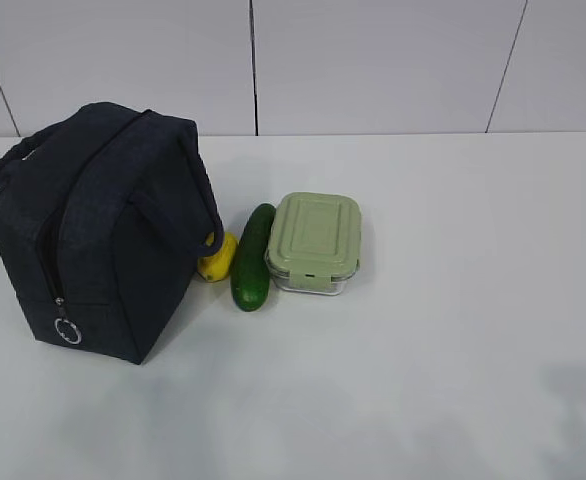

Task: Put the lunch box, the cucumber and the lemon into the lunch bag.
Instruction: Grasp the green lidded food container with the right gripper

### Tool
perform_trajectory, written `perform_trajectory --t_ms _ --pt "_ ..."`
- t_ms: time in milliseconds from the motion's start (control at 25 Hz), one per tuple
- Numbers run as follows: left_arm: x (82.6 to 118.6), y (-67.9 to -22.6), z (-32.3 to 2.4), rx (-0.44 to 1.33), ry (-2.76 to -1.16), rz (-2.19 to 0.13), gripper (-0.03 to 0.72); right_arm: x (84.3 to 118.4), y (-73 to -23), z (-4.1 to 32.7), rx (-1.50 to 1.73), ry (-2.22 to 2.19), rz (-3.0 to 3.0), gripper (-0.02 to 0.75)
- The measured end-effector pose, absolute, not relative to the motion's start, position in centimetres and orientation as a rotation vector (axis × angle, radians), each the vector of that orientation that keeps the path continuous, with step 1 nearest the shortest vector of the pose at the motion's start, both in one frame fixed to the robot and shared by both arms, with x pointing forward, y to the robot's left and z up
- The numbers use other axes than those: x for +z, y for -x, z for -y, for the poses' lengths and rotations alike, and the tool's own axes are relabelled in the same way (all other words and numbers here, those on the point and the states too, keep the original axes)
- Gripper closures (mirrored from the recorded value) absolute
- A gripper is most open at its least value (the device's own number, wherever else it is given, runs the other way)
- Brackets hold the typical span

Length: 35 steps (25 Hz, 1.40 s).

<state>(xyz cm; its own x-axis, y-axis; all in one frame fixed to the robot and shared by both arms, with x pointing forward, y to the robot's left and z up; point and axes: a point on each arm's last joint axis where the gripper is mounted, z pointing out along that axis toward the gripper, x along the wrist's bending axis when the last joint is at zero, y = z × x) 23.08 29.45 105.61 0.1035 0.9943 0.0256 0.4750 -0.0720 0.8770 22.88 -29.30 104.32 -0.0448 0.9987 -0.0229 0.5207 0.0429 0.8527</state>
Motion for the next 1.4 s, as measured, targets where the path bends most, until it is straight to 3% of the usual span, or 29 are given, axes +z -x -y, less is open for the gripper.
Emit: perform_trajectory --t_ms 1400 --pt "105.61 -23.08 -29.45 0.896 -1.649 -1.464 0.453 104.32 -22.88 29.3 0.899 -1.555 -1.647 0.229"
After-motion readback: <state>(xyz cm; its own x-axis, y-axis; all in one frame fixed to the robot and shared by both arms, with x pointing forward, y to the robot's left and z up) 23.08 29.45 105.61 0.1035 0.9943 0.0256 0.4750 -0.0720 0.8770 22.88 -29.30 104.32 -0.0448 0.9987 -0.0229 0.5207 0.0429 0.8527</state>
